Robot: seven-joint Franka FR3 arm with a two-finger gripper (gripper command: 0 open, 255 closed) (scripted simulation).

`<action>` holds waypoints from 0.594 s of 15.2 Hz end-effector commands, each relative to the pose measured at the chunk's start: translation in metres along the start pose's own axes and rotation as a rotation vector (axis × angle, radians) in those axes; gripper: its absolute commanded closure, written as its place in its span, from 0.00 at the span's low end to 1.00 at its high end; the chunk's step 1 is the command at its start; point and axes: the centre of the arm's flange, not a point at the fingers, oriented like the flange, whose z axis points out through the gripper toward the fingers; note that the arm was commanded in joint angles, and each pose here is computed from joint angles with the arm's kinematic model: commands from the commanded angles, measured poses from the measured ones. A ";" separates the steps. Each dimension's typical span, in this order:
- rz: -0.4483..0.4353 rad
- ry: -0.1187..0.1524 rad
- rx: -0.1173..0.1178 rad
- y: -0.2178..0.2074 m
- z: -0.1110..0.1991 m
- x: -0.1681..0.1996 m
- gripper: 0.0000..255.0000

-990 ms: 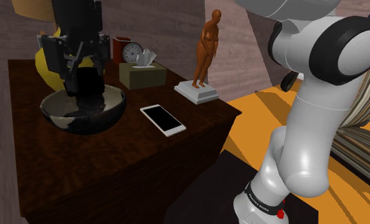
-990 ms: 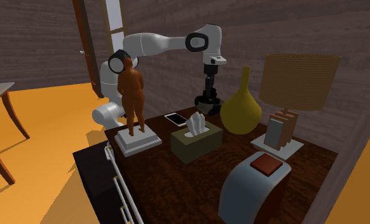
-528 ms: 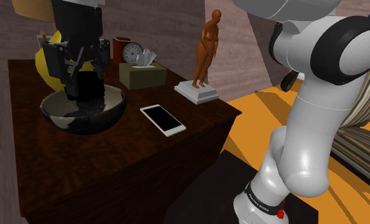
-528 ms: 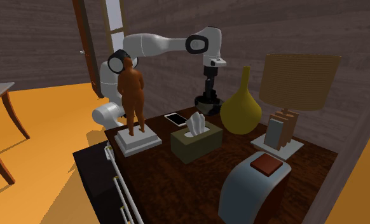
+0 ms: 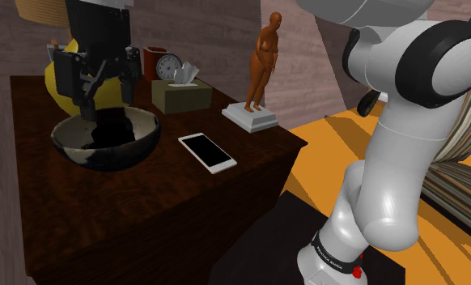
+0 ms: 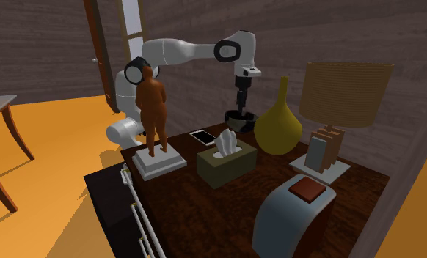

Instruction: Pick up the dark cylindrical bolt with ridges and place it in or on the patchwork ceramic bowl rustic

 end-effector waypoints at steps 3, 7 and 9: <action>0.000 0.000 0.000 0.000 -0.040 0.000 0.00; 0.000 0.000 0.000 0.000 -0.050 0.000 0.00; 0.000 0.000 0.000 0.000 -0.050 0.000 0.00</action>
